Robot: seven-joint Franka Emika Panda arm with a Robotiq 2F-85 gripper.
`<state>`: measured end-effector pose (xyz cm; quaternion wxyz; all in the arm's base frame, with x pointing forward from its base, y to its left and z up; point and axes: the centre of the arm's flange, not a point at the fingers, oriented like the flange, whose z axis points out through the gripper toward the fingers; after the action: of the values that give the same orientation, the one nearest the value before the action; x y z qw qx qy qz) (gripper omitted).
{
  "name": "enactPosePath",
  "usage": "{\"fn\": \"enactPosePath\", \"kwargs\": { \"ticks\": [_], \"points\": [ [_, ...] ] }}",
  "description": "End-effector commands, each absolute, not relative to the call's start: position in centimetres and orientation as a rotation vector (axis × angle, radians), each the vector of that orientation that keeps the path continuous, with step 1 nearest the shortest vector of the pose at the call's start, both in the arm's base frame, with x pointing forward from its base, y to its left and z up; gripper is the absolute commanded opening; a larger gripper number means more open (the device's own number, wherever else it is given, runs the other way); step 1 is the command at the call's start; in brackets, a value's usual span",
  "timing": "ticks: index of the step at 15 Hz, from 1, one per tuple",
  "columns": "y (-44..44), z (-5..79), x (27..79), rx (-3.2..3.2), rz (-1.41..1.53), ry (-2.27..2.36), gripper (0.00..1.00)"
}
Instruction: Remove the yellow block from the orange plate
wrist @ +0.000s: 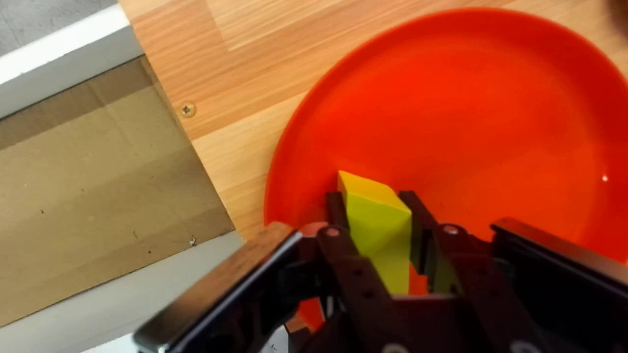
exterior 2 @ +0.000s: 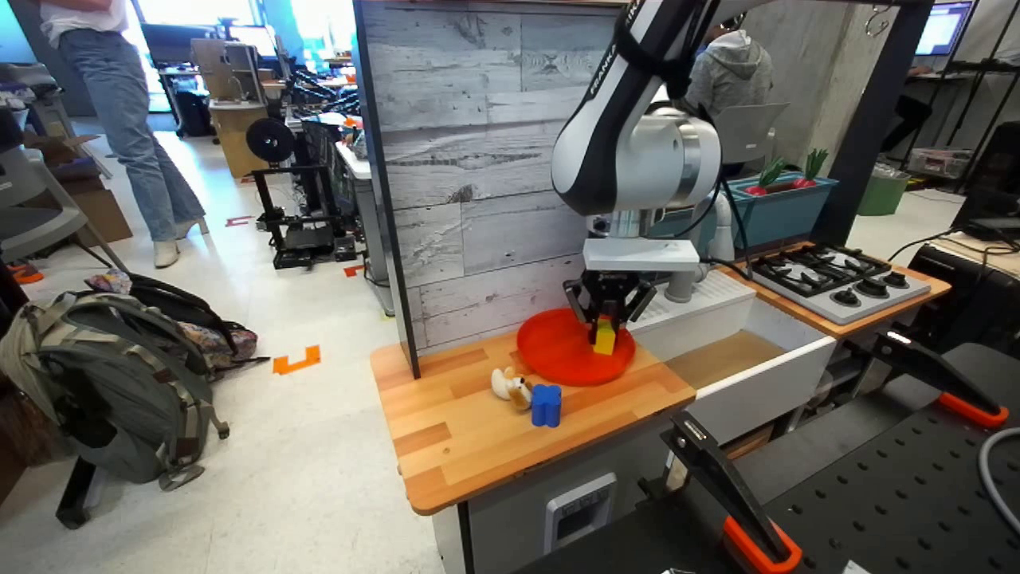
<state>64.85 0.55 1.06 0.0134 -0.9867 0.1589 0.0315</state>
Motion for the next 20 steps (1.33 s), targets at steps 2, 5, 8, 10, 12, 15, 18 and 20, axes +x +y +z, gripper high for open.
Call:
{"fn": "enactPosePath", "kwargs": {
  "ticks": [2,5,8,10,12,15,18,20],
  "points": [
    [1.5,3.8,62.8,-3.061,-0.048,0.453,0.08],
    [2.7,4.6,60.3,-3.087,-0.071,0.376,0.08],
    [3.5,3.9,57.0,-3.133,0.008,0.26,0.08],
    [3.7,3.5,55.1,-3.157,0.043,0.206,0.08],
    [3.8,3.6,53.8,-3.164,0.059,0.174,0.08],
    [3.6,3.9,53.0,-3.164,0.051,0.168,0.08],
    [3.4,5.0,53.6,-3.157,0.056,0.196,0.08],
    [3.4,5.8,54.5,-3.151,0.065,0.207,0.08]
  ]
}}
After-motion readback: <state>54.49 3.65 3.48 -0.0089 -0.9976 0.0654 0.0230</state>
